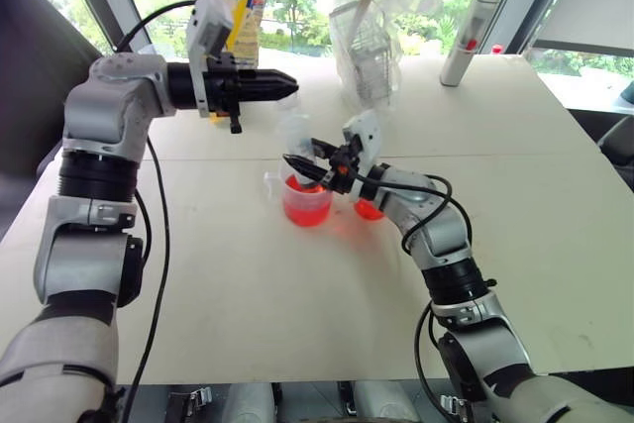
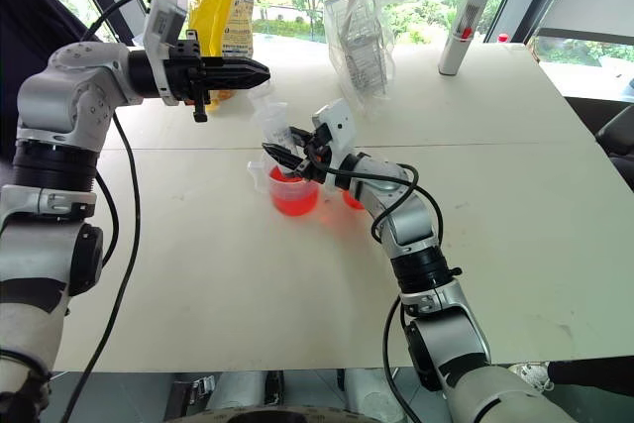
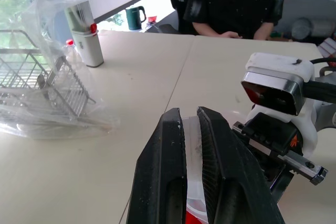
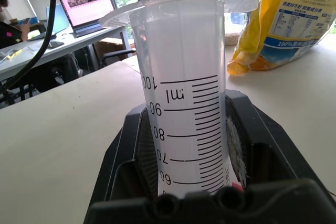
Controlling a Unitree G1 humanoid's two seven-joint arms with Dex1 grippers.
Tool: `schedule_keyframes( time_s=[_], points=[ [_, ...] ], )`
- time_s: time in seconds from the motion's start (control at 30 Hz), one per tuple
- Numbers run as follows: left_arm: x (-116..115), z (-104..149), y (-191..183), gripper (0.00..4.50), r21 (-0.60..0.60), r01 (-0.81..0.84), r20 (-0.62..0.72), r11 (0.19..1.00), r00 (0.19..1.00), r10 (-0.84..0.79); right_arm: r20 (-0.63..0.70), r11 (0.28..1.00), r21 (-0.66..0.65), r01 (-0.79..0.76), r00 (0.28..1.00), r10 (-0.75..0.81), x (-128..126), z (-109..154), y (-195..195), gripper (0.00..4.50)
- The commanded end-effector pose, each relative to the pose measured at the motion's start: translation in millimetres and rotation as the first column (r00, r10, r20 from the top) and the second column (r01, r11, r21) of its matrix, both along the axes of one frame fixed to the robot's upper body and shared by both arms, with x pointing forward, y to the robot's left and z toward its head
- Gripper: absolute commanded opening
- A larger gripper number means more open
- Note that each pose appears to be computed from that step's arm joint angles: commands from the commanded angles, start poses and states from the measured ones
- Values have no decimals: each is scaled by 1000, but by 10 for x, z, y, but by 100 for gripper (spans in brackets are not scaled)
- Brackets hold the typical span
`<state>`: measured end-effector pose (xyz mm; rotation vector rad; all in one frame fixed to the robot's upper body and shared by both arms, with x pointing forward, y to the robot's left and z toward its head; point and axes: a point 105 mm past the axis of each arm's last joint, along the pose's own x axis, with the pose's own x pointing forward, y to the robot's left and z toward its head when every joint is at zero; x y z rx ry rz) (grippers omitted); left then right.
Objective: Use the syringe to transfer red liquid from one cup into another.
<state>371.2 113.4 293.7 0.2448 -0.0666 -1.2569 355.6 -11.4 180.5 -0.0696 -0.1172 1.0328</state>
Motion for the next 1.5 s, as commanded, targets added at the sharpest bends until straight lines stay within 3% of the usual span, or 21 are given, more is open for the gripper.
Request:
schedule_keyframes(
  time_s=[0.03, 0.27, 0.4, 0.47, 0.6, 0.87, 1.23, 1.5],
  points=[
    [14, 471, 155, 4, -45, -104, 179, 994, 978, 110, -26, 991, -54, -119, 993, 117, -183, -147, 184, 139],
    [7, 449, 136, 4, -43, -94, 176, 995, 979, 100, -23, 991, -53, -120, 993, 119, -182, -134, 193, 139],
    [2, 410, 134, 148, -39, -90, 164, 995, 982, 95, -12, 991, -57, -124, 992, 124, -192, -114, 189, 139],
    [-8, 389, 130, 263, -36, -85, 160, 996, 983, 89, 2, 990, -59, -127, 992, 128, -204, -88, 180, 139],
    [-14, 358, 135, 447, -29, -88, 165, 996, 982, 92, 33, 992, -43, -121, 992, 122, -212, 11, 162, 139],
    [-15, 388, 203, 447, -58, -112, 163, 992, 979, 120, 69, 996, -7, -93, 993, 93, -166, 180, 146, 139],
    [-24, 595, 556, 447, -183, -212, 133, 960, 962, 237, 90, 999, 35, -35, 995, 32, -87, 363, 40, 139],
    [-17, 260, 622, 447, -95, -254, 105, 963, 959, 263, 115, 993, 109, 43, 992, -56, -80, 769, -188, 139]
  ],
)
